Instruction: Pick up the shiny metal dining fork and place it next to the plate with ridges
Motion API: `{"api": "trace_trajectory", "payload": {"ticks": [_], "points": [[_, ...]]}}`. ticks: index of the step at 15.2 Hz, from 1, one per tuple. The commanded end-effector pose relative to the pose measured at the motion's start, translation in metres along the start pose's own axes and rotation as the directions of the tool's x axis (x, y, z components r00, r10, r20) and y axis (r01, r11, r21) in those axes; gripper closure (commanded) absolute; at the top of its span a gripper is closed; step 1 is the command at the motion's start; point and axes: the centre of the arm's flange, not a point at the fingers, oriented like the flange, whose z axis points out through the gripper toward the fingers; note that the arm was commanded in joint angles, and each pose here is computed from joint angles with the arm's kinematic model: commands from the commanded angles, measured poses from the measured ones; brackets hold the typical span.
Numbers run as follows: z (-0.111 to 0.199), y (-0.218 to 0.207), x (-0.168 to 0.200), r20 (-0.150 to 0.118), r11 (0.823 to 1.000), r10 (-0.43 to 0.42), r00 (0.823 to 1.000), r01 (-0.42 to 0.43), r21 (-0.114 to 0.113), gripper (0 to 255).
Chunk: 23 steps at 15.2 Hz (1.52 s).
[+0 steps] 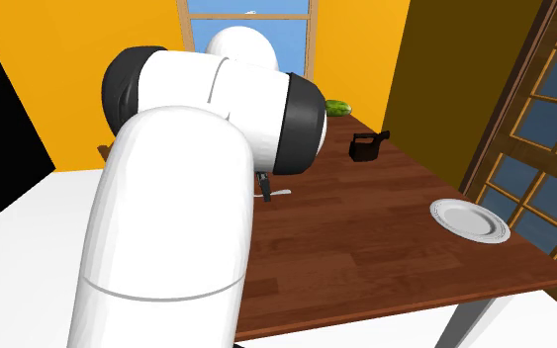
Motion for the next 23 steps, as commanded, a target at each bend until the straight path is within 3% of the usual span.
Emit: {"api": "trace_trajectory", "payload": {"ticks": [1,6,7,16,23], "points": [[0.002,0.000,0.000,0.000,1.000,0.000,1.000,0.000,0.001,0],[0.002,0.000,0.000,0.000,1.000,0.000,1.000,0.000,0.001,0],[0.002,0.000,0.000,0.000,1.000,0.000,1.000,0.000,0.001,255],[0.002,0.000,0.000,0.000,1.000,0.000,1.000,0.000,0.001,255],[-0.035,0.000,0.005,0.000,1.000,0.000,1.000,0.000,0.001,255]]}}
